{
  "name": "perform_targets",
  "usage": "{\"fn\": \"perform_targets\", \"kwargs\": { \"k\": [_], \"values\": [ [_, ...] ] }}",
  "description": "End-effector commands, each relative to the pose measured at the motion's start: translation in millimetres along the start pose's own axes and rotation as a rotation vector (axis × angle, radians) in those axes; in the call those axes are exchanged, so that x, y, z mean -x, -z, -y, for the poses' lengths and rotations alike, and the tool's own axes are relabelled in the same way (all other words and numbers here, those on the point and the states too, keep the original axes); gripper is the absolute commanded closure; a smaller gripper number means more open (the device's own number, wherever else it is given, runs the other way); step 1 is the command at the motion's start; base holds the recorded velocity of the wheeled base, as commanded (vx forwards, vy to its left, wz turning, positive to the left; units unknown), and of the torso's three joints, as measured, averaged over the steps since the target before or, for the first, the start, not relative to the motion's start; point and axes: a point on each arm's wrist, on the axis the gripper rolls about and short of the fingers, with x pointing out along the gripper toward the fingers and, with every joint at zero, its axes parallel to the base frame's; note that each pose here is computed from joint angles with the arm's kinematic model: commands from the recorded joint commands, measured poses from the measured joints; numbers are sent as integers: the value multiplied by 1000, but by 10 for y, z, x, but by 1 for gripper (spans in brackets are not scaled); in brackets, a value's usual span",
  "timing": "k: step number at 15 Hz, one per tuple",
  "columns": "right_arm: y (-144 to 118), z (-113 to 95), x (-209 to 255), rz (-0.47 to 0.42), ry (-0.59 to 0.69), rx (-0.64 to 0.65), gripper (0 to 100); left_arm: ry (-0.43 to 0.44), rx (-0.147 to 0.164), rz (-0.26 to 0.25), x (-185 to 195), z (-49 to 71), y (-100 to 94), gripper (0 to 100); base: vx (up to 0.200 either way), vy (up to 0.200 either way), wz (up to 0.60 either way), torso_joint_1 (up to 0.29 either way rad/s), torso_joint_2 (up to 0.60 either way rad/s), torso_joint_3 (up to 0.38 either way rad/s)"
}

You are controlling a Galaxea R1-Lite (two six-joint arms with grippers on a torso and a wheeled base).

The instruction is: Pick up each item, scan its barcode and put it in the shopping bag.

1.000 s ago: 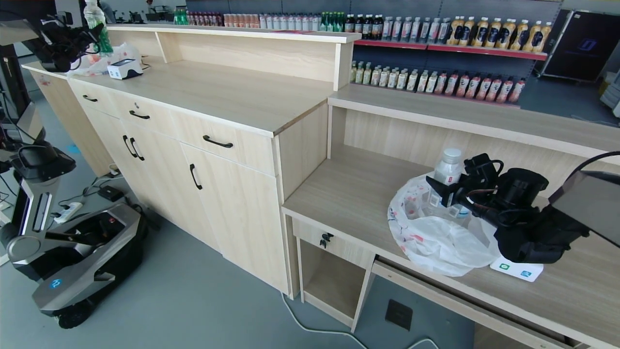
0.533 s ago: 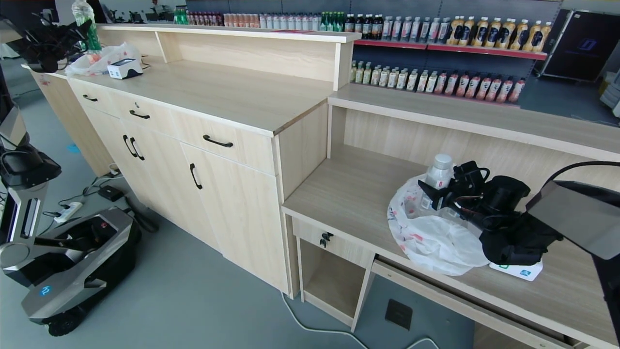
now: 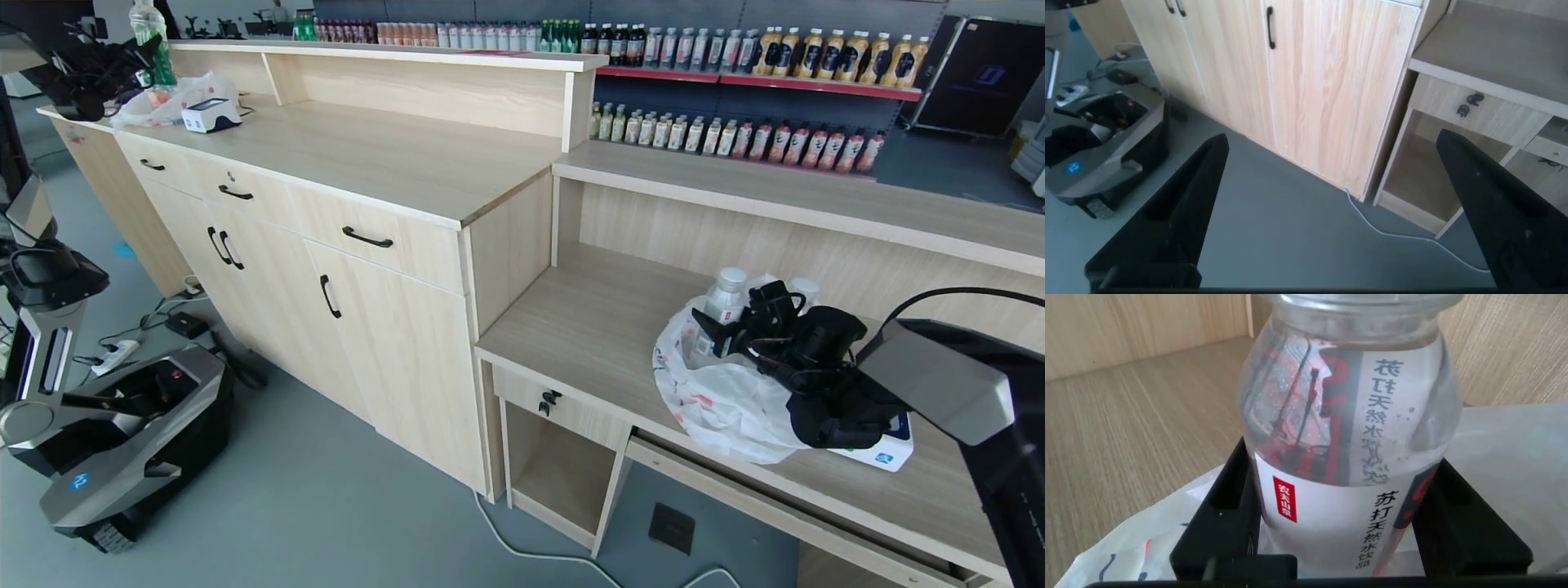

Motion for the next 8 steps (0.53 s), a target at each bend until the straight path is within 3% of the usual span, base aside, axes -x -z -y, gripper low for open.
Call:
{"fn": "perform_targets", "kwargs": {
  "k": [1,8],
  "values": [
    [106,-36,-26,-5,-7,-8,100,0,0,0,0,0,0,0,0,0,0,0,0,0],
    [193,-44,-34,-12,-8,-13,100,0,0,0,0,0,0,0,0,0,0,0,0,0]
  ]
}}
